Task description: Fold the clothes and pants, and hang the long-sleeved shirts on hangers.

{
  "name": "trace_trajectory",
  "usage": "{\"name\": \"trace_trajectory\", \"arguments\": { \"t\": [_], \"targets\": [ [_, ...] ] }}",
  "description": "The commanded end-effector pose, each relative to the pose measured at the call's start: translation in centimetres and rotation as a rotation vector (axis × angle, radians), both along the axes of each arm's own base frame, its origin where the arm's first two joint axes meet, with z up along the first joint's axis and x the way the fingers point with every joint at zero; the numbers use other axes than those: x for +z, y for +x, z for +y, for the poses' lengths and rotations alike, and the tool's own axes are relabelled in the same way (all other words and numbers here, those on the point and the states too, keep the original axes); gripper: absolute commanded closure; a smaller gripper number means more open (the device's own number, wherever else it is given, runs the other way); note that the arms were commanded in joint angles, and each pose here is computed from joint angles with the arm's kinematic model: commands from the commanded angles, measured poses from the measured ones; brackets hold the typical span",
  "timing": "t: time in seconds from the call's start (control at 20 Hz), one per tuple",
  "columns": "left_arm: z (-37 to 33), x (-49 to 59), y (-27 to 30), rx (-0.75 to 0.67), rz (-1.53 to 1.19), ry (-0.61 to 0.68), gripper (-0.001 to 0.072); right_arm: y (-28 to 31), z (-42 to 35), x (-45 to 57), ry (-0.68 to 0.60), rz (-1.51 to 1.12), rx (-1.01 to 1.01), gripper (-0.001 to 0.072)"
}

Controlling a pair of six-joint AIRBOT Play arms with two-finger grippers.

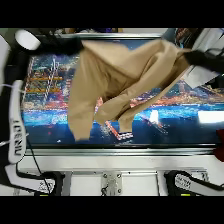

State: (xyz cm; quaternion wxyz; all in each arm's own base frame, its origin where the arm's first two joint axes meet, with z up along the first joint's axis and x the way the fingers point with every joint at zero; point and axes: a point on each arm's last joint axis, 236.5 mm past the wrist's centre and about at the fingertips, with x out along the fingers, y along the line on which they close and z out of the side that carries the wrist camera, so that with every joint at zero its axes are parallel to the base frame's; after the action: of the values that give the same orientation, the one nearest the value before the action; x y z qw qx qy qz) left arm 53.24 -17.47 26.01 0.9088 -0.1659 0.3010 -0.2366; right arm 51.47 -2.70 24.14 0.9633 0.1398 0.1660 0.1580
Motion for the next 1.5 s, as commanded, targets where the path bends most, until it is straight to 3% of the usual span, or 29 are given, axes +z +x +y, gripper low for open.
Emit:
{"name": "trace_trajectory", "arguments": {
  "t": [0.0, 0.15, 0.25, 0.45, 0.65, 0.95, 1.15, 1.3, 1.45],
  "targets": [
    [2.7, 20.6, -9.3, 0.068, -0.477, -0.046, 0.0685, -10.9, 3.4, 18.2, -0.216, -0.386, -0.016, 0.0682],
    [5.4, 29.0, -20.3, 0.144, -0.756, -0.164, 0.0685, -20.7, 6.4, 26.5, -0.284, -0.624, -0.054, 0.0682],
    [6.9, 31.1, -25.8, 0.177, -0.875, -0.217, 0.0685, -25.3, 8.0, 29.0, -0.254, -0.699, -0.061, 0.0682],
    [8.3, 31.9, -29.9, 0.208, -0.956, -0.254, 0.0685, -27.7, 8.8, 30.0, -0.152, -0.709, -0.060, 0.0682],
    [7.0, 27.4, -23.1, 0.203, -0.810, -0.176, 0.0685, -22.9, 7.7, 27.0, 0.017, -0.537, -0.037, 0.0682],
    [5.7, 9.6, -4.3, 0.253, -0.328, -0.133, 0.0685, -9.2, 4.7, 13.3, 0.119, -0.105, 0.030, 0.0683],
    [2.6, 4.5, 0.2, 0.175, -0.187, -0.079, 0.0685, -3.9, 2.1, 8.2, 0.162, -0.015, -0.017, 0.0682],
    [2.5, 3.9, -0.3, 0.122, -0.116, -0.012, 0.0685, -4.8, 2.0, 8.5, -0.027, -0.068, 0.013, 0.0683],
    [3.9, -1.5, -3.8, 0.093, 0.069, 0.125, 0.0685, -8.9, -0.1, 3.3, -0.342, 0.133, -0.002, 0.0684]
  ]
}}
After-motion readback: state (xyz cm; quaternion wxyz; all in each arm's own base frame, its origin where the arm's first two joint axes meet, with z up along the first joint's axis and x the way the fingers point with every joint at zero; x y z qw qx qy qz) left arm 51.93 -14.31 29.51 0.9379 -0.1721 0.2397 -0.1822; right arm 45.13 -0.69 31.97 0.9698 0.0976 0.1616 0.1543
